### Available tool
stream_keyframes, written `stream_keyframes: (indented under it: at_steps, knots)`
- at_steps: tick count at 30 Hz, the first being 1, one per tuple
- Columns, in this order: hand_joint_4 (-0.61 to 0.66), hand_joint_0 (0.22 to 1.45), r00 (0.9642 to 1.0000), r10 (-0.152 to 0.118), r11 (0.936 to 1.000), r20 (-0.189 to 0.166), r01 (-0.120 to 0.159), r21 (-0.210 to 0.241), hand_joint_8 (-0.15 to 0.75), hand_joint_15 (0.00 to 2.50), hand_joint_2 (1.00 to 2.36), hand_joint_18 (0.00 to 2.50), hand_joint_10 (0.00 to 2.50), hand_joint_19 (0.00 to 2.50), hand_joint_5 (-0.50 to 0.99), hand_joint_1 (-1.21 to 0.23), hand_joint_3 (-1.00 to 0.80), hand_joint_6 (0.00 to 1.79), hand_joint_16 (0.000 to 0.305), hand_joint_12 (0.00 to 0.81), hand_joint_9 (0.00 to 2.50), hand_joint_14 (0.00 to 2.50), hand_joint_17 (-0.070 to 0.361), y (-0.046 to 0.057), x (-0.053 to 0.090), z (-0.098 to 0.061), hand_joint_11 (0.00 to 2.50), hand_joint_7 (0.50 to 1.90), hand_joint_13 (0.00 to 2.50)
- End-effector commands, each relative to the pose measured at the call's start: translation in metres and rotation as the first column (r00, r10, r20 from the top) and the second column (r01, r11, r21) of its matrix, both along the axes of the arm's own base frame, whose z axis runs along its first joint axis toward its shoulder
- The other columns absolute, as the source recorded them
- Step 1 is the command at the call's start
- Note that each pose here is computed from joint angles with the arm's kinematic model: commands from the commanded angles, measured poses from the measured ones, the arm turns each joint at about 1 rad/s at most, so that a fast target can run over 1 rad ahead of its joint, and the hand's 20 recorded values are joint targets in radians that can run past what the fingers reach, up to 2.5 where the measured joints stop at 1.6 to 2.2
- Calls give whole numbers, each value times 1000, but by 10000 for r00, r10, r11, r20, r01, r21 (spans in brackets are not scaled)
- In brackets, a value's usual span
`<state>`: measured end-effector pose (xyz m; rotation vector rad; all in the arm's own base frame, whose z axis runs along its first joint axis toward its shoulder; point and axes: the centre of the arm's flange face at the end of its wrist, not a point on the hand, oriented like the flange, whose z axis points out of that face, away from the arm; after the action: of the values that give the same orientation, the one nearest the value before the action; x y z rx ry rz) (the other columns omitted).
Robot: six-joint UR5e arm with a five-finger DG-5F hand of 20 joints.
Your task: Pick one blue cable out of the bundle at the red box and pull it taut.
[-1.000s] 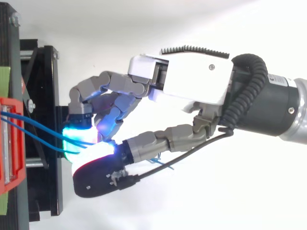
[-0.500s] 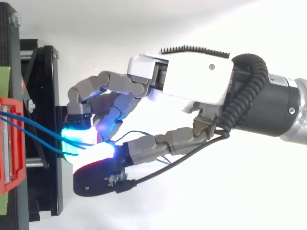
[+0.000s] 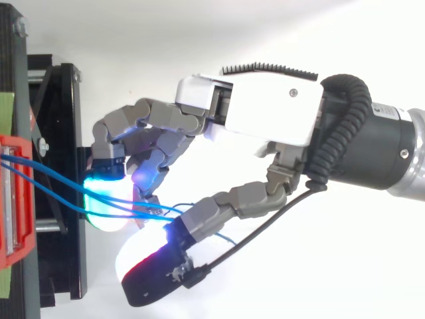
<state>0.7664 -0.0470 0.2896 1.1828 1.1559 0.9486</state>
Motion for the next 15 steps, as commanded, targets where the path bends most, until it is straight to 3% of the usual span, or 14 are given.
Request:
stream_keyframes:
  at_steps: [1,5,7,15]
  knots:
    - [248,461,10000,1,10000,4,-1,1,405,251,1000,622,16,380,-164,-775,-500,862,68,470,880,7,152,0,0,0,1111,1208,485]
    - [239,538,10000,1,10000,4,-1,1,386,240,1000,605,18,401,-148,-667,-500,848,62,445,940,7,140,0,0,0,1119,1254,491]
    - [236,581,10000,-14,10000,4,14,1,381,247,1008,595,18,417,-142,-648,-387,848,60,435,956,7,136,-1,0,0,1137,1278,498]
    - [249,569,10000,1,10000,-11,-1,-2,404,250,1019,651,16,395,-137,-720,-136,862,63,451,983,7,142,0,0,1,1135,1330,532]
